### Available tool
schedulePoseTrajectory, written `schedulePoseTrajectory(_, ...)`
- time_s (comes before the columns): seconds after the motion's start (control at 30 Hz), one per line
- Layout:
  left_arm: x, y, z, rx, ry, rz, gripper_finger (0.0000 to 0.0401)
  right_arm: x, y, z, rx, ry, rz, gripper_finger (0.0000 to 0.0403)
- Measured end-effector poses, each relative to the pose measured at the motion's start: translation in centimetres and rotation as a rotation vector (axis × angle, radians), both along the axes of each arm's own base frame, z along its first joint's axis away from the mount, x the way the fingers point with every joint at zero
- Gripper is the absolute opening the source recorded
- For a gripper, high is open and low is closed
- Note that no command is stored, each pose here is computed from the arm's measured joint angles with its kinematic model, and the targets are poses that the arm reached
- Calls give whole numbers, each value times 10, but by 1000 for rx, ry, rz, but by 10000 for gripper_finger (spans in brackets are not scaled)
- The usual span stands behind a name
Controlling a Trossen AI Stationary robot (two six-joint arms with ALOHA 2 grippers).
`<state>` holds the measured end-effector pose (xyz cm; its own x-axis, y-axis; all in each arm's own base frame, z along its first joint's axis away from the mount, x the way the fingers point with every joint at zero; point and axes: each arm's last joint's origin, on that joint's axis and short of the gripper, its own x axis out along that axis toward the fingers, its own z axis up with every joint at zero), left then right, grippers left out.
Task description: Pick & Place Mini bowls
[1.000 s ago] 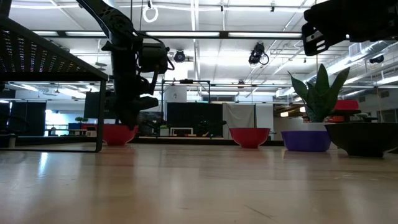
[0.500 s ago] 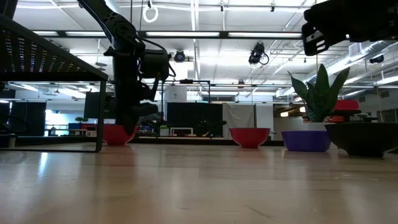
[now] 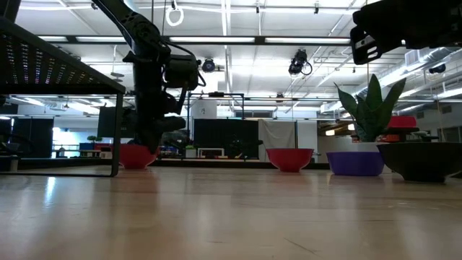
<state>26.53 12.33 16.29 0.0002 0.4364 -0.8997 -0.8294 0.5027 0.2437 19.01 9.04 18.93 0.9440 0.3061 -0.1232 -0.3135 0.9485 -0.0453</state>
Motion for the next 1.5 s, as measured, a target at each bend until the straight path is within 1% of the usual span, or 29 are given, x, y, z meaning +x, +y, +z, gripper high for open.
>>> schedulePoseTrajectory(0.13,0,0,0,0,7,-10,33,0,0,0,0,0,0,40)
schedulePoseTrajectory(0.23,0,-2,0,11,35,-50,13,0,0,0,0,0,0,40)
schedulePoseTrajectory(0.4,6,-18,5,0,48,-148,12,0,0,0,0,0,1,40)
schedulePoseTrajectory(0.47,11,-29,14,-26,51,-211,11,0,0,0,0,0,0,40)
schedulePoseTrajectory(0.53,20,-40,25,-21,50,-272,11,0,0,0,0,0,1,40)
schedulePoseTrajectory(0.63,38,-59,48,7,5,-375,11,0,0,0,0,0,0,40)
schedulePoseTrajectory(0.83,64,-107,92,68,-109,-580,11,0,0,0,5,2,9,40)
schedulePoseTrajectory(0.97,70,-146,121,91,-155,-734,11,0,0,0,9,3,9,40)
schedulePoseTrajectory(1.1,65,-191,161,82,-196,-893,11,0,0,0,5,2,9,40)
schedulePoseTrajectory(1.17,58,-214,186,54,-258,-970,11,0,0,0,1,0,9,40)
schedulePoseTrajectory(1.3,39,-255,235,-65,-430,-1110,11,0,0,1,-3,-7,10,40)
schedulePoseTrajectory(1.4,22,-279,266,-179,-568,-1154,11,0,0,1,-6,-11,10,40)
schedulePoseTrajectory(1.5,3,-298,286,-269,-652,-1144,11,0,0,1,-6,-12,10,40)
